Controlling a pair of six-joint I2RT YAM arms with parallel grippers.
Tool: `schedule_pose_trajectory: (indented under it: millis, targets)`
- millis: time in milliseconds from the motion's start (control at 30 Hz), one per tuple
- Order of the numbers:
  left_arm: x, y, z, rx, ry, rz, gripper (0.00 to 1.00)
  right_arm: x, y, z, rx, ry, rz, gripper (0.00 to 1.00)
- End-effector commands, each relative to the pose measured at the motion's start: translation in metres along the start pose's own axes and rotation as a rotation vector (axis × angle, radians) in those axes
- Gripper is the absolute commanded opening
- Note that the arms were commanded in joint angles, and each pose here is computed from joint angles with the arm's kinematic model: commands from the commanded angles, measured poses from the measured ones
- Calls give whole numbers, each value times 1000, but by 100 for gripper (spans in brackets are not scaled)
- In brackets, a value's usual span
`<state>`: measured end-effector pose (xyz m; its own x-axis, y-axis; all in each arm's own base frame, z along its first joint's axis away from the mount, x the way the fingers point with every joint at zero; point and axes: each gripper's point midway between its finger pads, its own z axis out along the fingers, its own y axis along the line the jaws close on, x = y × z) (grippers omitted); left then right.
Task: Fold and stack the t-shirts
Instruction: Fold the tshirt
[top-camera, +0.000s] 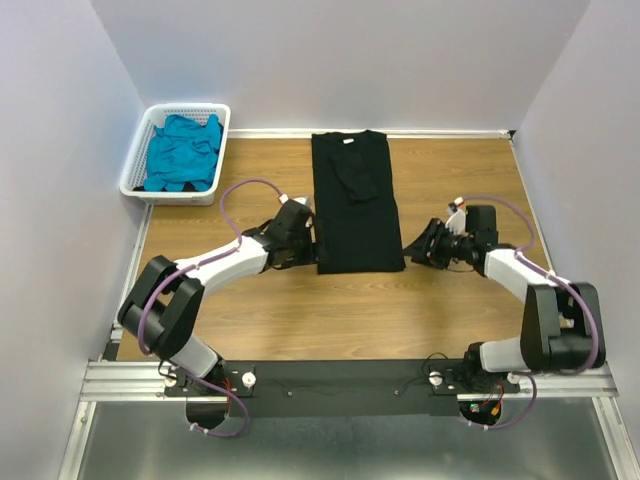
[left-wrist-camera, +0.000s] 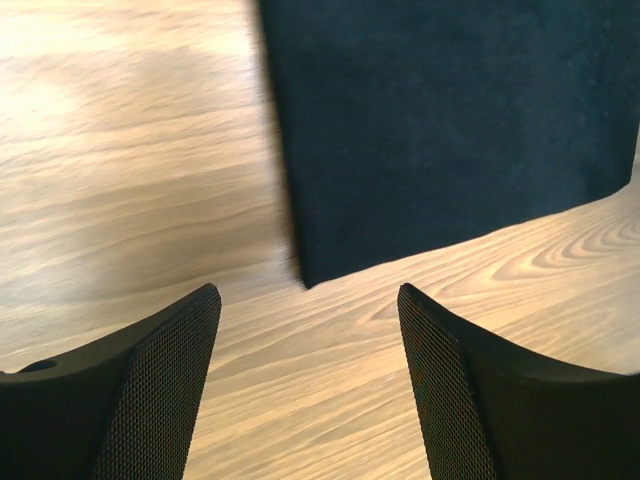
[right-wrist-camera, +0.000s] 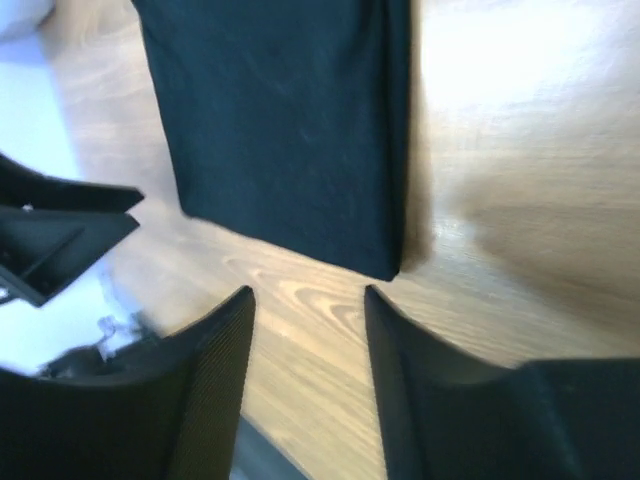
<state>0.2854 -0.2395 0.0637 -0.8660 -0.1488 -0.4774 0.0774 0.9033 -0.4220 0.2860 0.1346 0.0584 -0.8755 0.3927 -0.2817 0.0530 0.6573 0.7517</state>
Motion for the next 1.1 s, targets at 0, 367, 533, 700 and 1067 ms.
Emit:
schedule_pose_trajectory:
  millis: [0, 367, 533, 700, 1067]
  targets:
    - [-1, 7, 8, -140, 4, 26, 80, -19, -10, -31, 238, -65, -77, 64]
    - [11, 5, 24, -257, 55, 63, 76, -31, -24, -62, 540, -139, -189, 88]
    - [19, 1, 26, -283, 79, 64, 70, -28, -22, -57, 533, -123, -213, 88]
    - [28, 0, 22, -270, 97, -2, 69, -21, -13, -46, 507, -95, -269, 87]
    - [35, -22, 6, -212, 83, -385, 63, -7, 0, -27, 470, -58, -306, 87]
